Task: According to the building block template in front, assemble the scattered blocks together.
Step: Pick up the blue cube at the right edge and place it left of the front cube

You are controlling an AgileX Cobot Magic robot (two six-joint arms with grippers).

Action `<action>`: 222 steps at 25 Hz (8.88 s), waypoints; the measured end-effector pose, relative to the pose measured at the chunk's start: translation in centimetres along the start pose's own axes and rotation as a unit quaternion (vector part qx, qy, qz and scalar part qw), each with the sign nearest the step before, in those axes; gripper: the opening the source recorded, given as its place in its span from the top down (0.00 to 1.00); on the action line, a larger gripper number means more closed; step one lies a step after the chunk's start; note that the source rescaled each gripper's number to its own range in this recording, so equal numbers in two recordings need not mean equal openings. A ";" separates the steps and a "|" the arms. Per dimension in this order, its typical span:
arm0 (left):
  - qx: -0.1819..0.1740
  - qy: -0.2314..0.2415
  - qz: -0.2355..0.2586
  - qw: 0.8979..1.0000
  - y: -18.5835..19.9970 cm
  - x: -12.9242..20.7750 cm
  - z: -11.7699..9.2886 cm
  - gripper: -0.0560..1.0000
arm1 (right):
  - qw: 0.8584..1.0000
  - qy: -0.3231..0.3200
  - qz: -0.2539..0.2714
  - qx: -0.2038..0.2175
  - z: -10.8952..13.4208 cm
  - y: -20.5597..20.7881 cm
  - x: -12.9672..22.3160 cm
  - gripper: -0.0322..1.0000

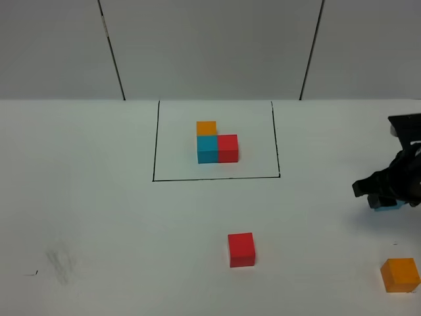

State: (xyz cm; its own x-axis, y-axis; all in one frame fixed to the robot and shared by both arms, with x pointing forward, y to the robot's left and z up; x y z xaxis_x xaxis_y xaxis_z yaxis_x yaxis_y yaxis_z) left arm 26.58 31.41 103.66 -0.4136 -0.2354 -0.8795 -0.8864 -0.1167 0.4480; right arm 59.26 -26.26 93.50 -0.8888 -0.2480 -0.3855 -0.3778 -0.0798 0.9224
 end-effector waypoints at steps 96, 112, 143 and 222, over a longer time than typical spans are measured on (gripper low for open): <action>0.000 0.000 0.000 1.000 0.0 0.0 0.0 0.17 | 0.748 0.642 0.115 -0.122 30.4 -7.4 0.1 0.96; 0.000 0.000 0.000 1.000 0.0 0.0 0.0 0.17 | 0.748 0.648 0.096 -0.110 29.6 -7.8 -0.9 0.96; 0.000 0.000 0.000 1.000 0.0 0.0 0.0 0.17 | 0.745 0.643 0.110 -0.138 28.5 -7.9 -1.0 0.96; 0.000 0.000 0.000 1.000 0.0 0.0 0.0 0.17 | 0.772 0.599 0.133 -0.165 26.5 -9.0 -1.2 0.96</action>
State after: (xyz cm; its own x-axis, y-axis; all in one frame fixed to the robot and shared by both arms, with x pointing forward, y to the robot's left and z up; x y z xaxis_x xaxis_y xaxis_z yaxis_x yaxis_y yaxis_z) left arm 26.58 31.41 103.66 -0.4136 -0.2354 -0.8795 -0.8864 -0.1167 0.4480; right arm 56.86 0.36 85.02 0.0289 -0.9974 -0.0667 0.0393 -0.0656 0.9971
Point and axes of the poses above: a point on each arm's last joint axis where the gripper is mounted, y pointing back along that axis away from the gripper, z along the wrist's bending axis when the last joint is at zero, x = y × z, the point moved 4 cm from there along -y, pointing out along that axis toward the gripper, and after that the axes turned 5 degrees about y, right-handed, at the moved point
